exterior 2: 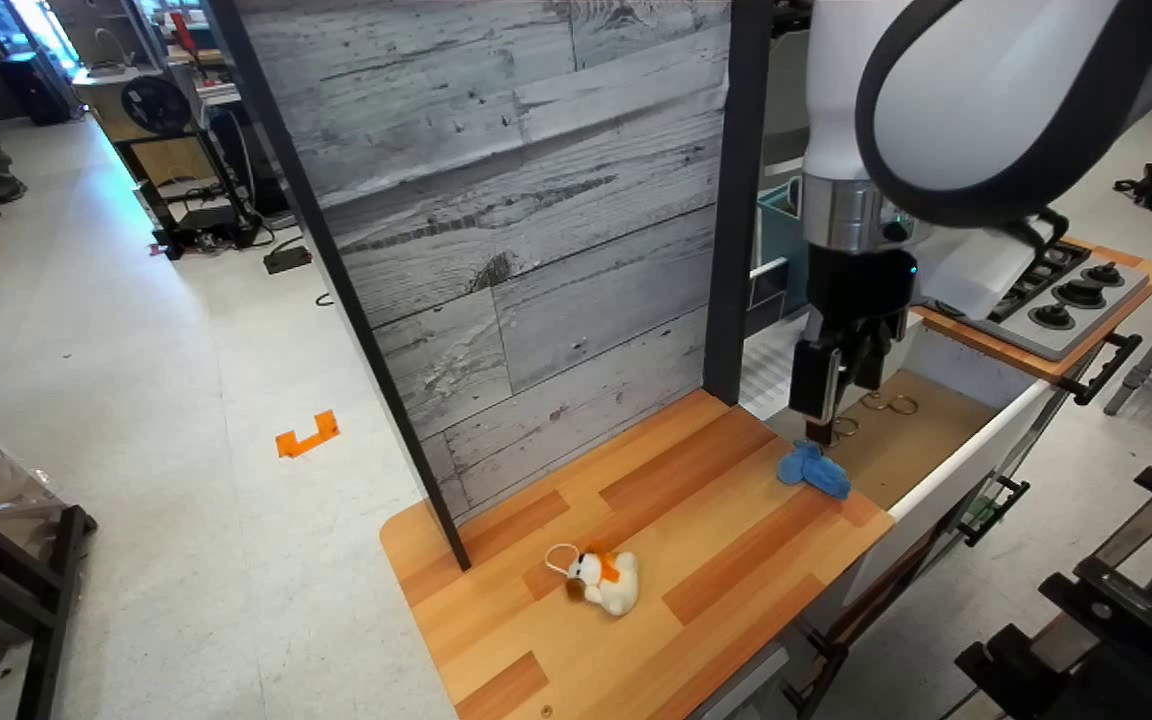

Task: Shift the blue object to the left

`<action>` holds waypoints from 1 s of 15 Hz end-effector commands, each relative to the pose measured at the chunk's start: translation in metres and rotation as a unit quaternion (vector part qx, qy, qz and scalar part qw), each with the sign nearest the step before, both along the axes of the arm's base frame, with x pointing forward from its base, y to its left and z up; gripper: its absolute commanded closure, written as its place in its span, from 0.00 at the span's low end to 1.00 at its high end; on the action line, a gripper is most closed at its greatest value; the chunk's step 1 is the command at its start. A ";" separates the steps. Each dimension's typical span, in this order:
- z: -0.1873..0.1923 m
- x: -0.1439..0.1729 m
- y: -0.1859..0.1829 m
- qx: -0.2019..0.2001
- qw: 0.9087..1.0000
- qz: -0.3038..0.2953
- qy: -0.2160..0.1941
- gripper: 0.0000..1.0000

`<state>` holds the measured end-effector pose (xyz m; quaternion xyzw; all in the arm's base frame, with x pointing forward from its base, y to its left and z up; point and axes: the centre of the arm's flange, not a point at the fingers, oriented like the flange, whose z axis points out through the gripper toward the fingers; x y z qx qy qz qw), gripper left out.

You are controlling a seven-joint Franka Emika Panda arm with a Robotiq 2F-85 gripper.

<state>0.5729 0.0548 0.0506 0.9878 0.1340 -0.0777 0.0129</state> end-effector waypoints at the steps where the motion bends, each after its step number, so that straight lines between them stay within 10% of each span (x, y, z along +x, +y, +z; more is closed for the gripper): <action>1: -0.029 0.018 0.008 0.008 1.000 -0.007 -0.007 0.00; 7: -0.068 0.022 0.012 0.000 1.000 -0.007 0.013 0.02; 8: -0.073 0.022 0.014 0.000 1.000 -0.005 0.012 0.26; 15: -0.075 0.021 0.026 -0.004 1.000 0.002 0.011 0.69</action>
